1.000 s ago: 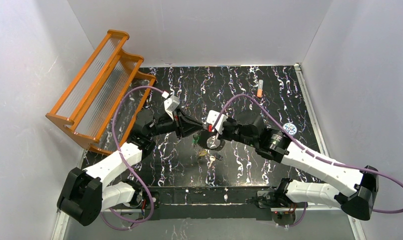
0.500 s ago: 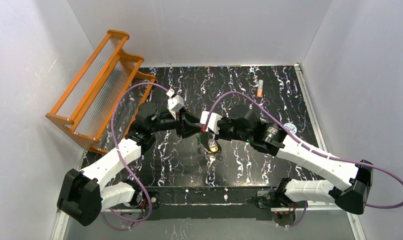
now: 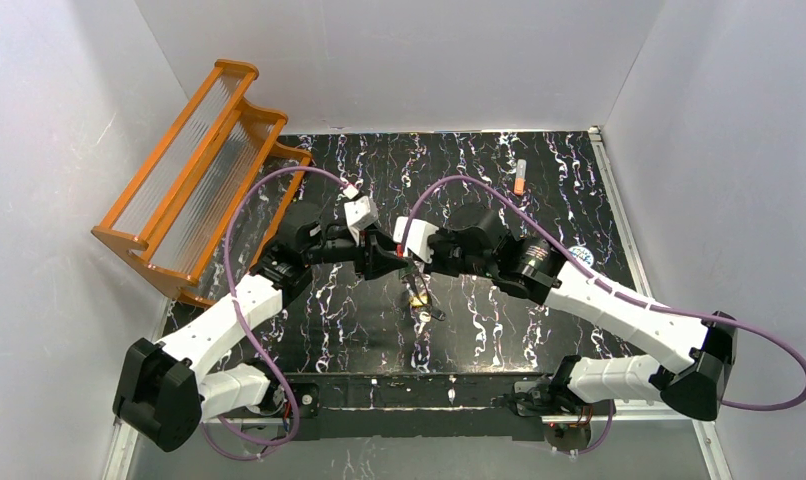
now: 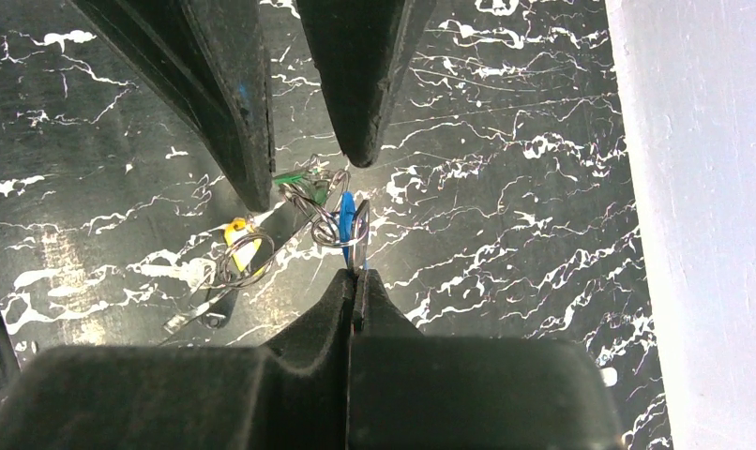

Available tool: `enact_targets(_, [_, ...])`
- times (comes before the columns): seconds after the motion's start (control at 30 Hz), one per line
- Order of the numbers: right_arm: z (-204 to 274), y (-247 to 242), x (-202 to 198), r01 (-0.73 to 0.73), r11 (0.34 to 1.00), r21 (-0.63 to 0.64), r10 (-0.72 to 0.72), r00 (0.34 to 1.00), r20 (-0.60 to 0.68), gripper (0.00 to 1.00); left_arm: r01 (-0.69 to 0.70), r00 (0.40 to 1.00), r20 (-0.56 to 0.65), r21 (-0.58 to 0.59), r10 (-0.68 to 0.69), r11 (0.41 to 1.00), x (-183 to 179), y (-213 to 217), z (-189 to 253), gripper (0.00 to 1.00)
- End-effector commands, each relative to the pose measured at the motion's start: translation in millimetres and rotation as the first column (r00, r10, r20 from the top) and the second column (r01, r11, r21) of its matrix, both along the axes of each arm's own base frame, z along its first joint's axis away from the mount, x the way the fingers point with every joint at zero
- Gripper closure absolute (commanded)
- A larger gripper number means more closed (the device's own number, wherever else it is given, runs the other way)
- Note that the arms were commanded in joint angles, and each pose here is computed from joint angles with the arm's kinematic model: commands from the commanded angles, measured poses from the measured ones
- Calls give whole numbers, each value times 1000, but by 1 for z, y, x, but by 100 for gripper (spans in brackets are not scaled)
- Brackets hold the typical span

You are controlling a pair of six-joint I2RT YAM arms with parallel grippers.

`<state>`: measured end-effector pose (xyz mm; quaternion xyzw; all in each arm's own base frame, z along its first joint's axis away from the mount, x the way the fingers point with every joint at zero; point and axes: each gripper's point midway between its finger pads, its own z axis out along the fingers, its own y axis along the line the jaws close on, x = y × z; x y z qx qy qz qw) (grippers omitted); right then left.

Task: Remove the keys from the keyring

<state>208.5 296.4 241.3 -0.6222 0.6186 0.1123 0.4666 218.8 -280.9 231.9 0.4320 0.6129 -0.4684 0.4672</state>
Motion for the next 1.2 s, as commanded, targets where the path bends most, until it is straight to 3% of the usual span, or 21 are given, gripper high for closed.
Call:
enact_targets(0.0, [30,10,7,3,998,61,-5,999,48,99,20,997,76,6,-20,1000,2,-6,17,58])
enact_targets(0.3, [27,13,8,2,999,53,-4,999,38,99,21,996,85,43,-25,999,4,-9,10,75])
enact_targets(0.57, [27,11,6,4,999,52,-5,999,32,99,29,996,80,77,-35,997,3,-9,-1,76])
enact_targets(0.8, [24,13,6,0,999,47,-1,1000,23,99,54,996,73,72,-60,996,2,-15,2,85])
enact_targets(0.93, [22,12,7,6,999,39,-7,1000,22,99,69,994,75,68,-74,995,0,-16,3,100])
enact_targets(1.17, [17,-1,10,66,997,48,-68,997,40,99,76,995,58,16,-77,997,-6,-15,8,100])
